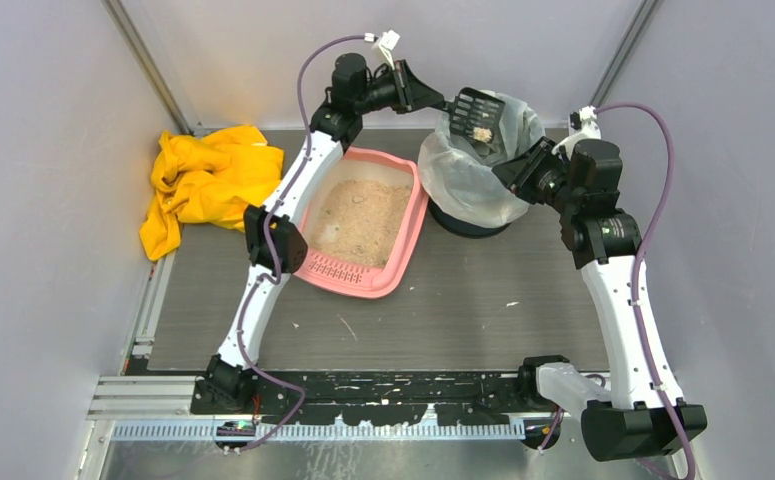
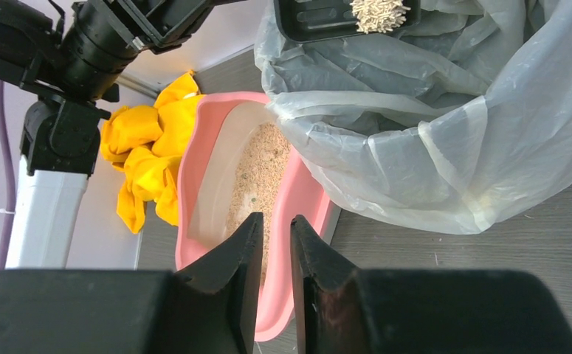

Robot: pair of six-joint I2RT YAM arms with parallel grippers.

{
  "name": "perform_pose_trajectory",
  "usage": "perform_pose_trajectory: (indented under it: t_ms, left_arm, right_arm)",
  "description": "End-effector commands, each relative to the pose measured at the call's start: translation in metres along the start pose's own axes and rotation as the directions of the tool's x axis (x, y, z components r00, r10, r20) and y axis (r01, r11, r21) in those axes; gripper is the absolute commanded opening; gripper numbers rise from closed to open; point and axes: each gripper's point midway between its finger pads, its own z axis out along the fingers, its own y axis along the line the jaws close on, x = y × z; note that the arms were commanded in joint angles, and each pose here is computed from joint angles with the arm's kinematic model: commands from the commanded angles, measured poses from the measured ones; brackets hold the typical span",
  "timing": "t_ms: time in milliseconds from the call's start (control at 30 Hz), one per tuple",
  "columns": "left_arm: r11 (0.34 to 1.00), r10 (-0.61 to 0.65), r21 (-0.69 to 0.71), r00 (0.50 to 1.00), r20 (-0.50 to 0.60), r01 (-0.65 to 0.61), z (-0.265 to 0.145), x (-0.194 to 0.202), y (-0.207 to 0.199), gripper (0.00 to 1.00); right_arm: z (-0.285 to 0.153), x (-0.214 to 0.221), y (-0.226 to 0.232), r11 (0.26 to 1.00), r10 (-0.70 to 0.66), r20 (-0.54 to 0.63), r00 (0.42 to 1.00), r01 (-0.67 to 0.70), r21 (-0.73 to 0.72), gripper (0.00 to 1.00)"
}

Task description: Clean the litter box

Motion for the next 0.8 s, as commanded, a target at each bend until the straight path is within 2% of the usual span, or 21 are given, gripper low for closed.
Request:
perform_pose_trajectory:
  t_ms: [0,300,433,600,767]
  left_arm:
    - [0.976,0.206,0.055,0.978,0.043,-0.208,-0.019,-0.037,-0.041,0.0]
    - [0.949,0.302,0.088,0.953,0.0,-0.301,-0.048,-0.05,-0.06,0.0]
    - [0.916,0.352,0.203,0.936,0.01,-0.346,-0.049,-0.048,-0.091,0.0]
    - [0.861,0.396,0.32,0.916,0.067,-0.396,-0.055,-0.054,-0.133,0.0]
    - [0.807,0.446,0.372,0.887,0.124,-0.458,-0.052,-0.055,-0.146,0.0]
  right_arm:
    - [0.002,-0.017,0.008,0.999,-0.024,0.061,0.998,0.026,-0.033,0.26]
    - [0.012,-0.011,-0.004,0.999,-0.048,0.033,0.998,0.048,0.002,0.25]
    - [0.012,-0.009,-0.007,0.997,-0.076,0.024,0.997,0.076,0.009,0.25]
    - [0.008,-0.005,-0.016,0.993,-0.106,0.017,0.994,0.105,0.046,0.24]
    - [0.01,-0.002,-0.018,0.992,-0.114,0.007,0.993,0.114,0.048,0.24]
